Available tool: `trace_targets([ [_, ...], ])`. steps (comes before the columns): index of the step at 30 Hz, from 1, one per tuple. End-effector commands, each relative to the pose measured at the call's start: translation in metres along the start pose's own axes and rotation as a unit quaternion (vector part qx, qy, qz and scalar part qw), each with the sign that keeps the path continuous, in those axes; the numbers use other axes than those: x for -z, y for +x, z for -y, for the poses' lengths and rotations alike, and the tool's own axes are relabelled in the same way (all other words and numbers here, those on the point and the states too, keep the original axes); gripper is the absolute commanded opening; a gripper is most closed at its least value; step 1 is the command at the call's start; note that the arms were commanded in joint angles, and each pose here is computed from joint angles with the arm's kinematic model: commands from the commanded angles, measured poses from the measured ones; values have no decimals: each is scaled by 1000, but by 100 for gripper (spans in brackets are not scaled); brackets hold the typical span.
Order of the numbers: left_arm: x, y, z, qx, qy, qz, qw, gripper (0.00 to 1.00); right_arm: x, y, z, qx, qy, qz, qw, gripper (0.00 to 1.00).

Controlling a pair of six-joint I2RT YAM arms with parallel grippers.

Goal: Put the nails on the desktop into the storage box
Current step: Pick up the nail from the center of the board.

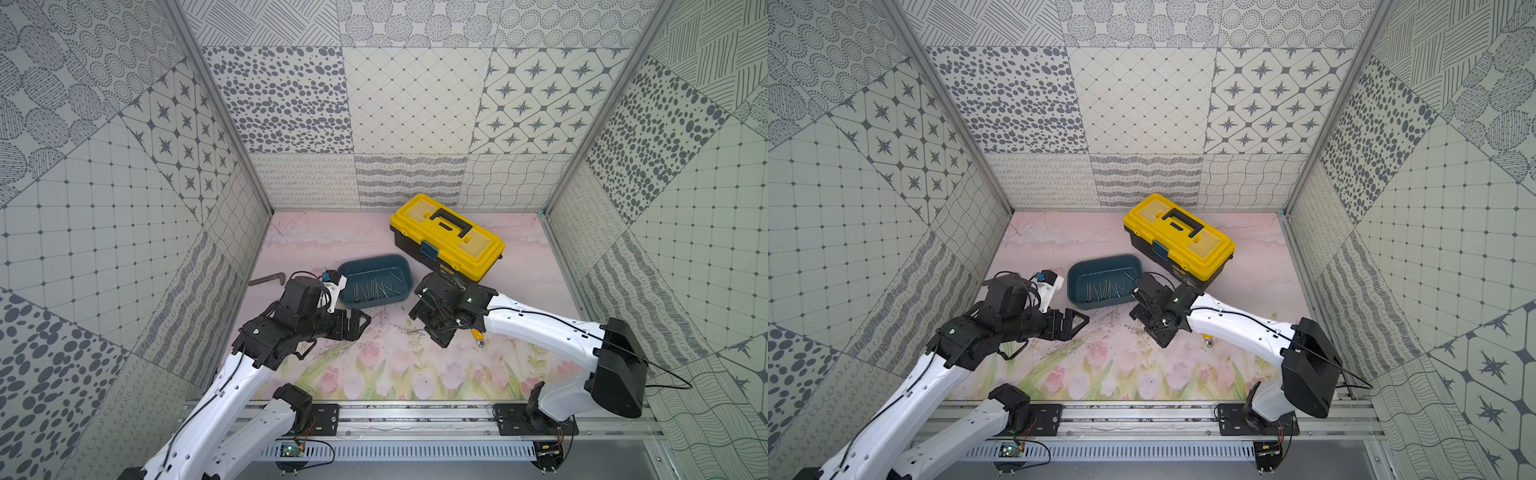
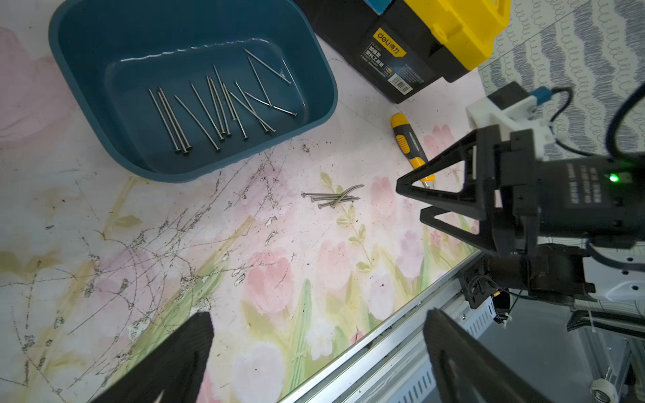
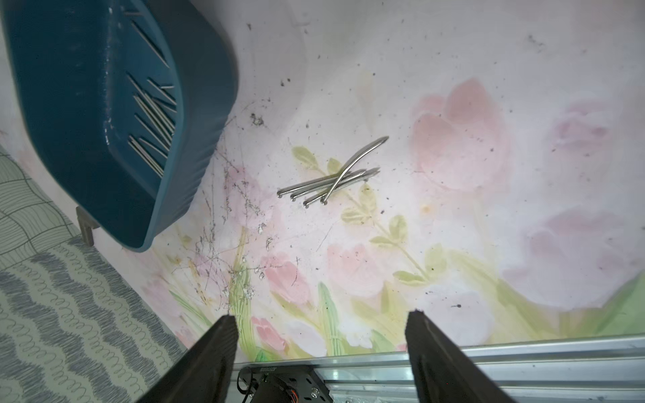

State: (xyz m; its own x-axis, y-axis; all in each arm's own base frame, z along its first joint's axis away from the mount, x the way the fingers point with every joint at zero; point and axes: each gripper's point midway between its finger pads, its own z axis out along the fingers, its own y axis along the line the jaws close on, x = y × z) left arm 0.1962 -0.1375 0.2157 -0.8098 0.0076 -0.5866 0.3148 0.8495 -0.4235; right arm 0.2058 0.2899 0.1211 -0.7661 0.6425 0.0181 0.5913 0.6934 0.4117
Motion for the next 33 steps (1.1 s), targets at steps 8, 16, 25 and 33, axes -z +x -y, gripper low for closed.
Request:
trace_targets([
  [8,7,1,3,-91,8,20,996,100,-53,-23,9,-113,25,16,993,61],
  [16,7,4,11,-112,31,13,993,99,-77,-34,8,-136,34,21,990,53],
  [25,11,1,12,-126,27,25,991,100,-88,-31,15,-148,50,19,987,50],
  [33,20,-2,14,-129,26,42,990,100,-96,-32,31,-163,68,24,984,43],
])
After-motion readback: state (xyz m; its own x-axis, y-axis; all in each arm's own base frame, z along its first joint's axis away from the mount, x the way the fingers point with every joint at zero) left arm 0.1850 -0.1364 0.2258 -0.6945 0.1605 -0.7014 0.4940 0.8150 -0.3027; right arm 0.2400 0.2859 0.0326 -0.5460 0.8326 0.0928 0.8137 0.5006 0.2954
